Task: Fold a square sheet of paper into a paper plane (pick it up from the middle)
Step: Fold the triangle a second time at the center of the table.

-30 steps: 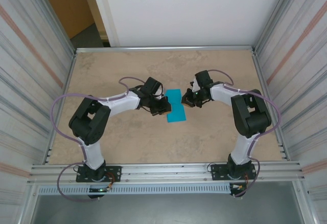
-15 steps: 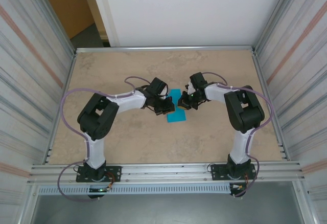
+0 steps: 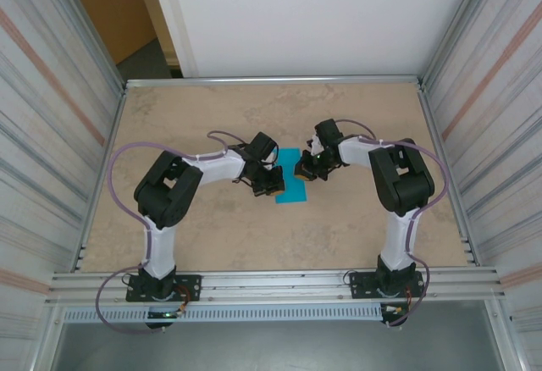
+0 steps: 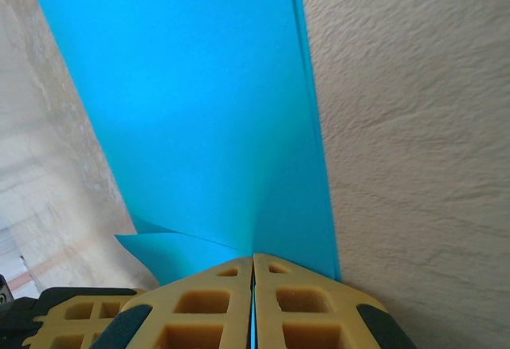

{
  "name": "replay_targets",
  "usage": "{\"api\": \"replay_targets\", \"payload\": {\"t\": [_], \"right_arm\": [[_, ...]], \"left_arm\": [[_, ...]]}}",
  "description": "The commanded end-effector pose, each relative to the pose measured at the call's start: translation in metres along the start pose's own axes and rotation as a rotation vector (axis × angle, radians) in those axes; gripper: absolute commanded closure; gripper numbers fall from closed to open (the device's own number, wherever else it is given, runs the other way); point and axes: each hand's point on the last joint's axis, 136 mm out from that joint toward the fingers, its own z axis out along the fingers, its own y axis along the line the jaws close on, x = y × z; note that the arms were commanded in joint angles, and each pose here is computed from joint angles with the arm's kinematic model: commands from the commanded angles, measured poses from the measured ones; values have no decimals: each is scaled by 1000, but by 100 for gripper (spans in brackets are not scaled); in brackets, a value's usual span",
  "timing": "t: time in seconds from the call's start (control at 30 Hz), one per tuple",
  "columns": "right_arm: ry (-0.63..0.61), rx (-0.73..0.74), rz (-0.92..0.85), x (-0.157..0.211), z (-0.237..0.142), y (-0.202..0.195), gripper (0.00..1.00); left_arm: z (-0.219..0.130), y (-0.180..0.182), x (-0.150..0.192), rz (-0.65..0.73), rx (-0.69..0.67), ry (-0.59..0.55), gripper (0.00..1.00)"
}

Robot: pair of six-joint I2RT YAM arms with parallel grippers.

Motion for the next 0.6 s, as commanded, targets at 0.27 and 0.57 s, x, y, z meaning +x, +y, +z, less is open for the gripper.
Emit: {"api": "replay_targets", "payload": {"t": [0.27,0.57], "right_arm": [[-87,37,38,-39,-20,-33,92],[-137,5,9,-26,-48,-7,86]], "left_arm": [[6,30,13,-88,-70,65,100],[-33,-43,-18,59,133,-31,94]]}}
